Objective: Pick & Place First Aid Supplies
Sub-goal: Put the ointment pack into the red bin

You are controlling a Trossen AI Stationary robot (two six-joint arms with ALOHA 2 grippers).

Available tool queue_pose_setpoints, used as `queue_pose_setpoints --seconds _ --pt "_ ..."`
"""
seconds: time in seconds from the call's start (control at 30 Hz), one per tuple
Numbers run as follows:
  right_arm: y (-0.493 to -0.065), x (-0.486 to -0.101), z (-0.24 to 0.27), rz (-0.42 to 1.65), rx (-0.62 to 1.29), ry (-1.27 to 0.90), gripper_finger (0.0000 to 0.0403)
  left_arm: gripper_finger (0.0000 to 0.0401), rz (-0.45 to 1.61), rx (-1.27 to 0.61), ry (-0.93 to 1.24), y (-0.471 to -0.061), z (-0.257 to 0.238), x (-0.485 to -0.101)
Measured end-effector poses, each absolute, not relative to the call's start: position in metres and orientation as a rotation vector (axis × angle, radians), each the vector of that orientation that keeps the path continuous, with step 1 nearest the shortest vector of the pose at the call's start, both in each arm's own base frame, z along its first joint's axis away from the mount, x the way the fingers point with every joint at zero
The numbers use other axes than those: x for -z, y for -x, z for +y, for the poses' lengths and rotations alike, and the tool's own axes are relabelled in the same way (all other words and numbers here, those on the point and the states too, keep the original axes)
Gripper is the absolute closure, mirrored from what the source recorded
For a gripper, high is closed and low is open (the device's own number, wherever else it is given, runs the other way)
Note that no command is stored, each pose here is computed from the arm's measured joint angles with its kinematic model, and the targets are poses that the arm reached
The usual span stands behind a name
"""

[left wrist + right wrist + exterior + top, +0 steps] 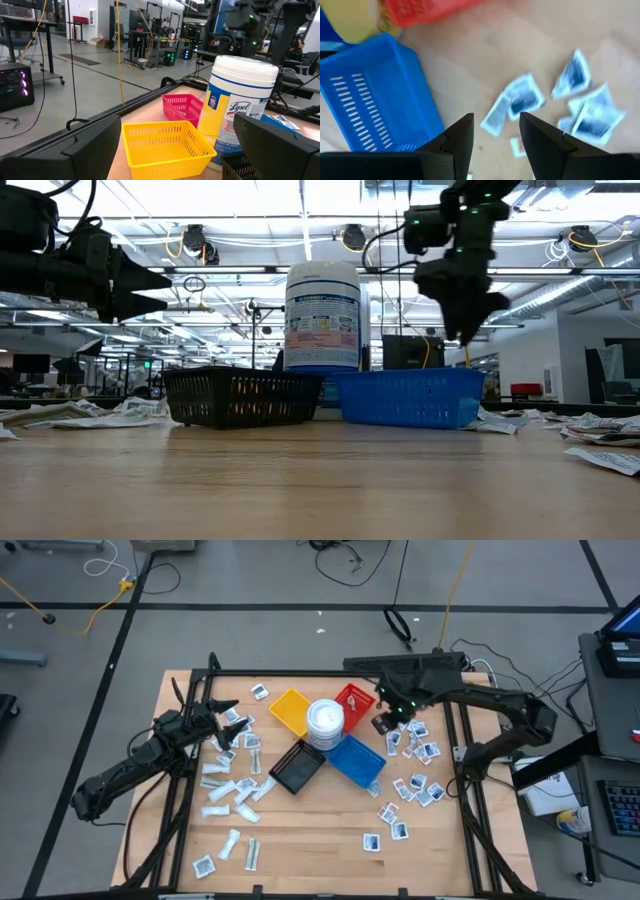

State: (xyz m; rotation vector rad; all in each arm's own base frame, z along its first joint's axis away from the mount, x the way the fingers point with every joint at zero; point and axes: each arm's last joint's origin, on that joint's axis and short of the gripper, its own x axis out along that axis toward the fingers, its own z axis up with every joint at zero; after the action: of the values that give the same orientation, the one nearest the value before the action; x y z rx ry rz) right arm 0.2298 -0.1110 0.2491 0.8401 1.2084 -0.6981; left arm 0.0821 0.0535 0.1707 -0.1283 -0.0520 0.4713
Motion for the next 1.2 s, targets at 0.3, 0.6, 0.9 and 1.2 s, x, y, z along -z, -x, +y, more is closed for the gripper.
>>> queue_pose_setpoints --seconds 0.3,0.6,0.9,1.2 --pt "-0.188 -0.236 -0.082 1.165 0.841 -1.030 0.0258 0.0009 -0.052 -0.471 0.128 -0.082 0.053 -0.171" --pt "-0.178 -0.232 -0.079 1.157 0.907 -1.047 0.0259 0.0009 -0.052 -0.471 0.128 -0.082 0.053 -0.171" --pt "-0.177 -0.190 -0.074 1.196 0.976 -1.044 0.0259 0.0009 -0.052 -0.471 0.128 -0.082 0.053 -0.171" --pt "-0.177 -0.152 -0.072 1.206 1.024 -1.041 0.0259 0.0009 -0.052 -0.471 0.128 -0.082 0.053 -0.171"
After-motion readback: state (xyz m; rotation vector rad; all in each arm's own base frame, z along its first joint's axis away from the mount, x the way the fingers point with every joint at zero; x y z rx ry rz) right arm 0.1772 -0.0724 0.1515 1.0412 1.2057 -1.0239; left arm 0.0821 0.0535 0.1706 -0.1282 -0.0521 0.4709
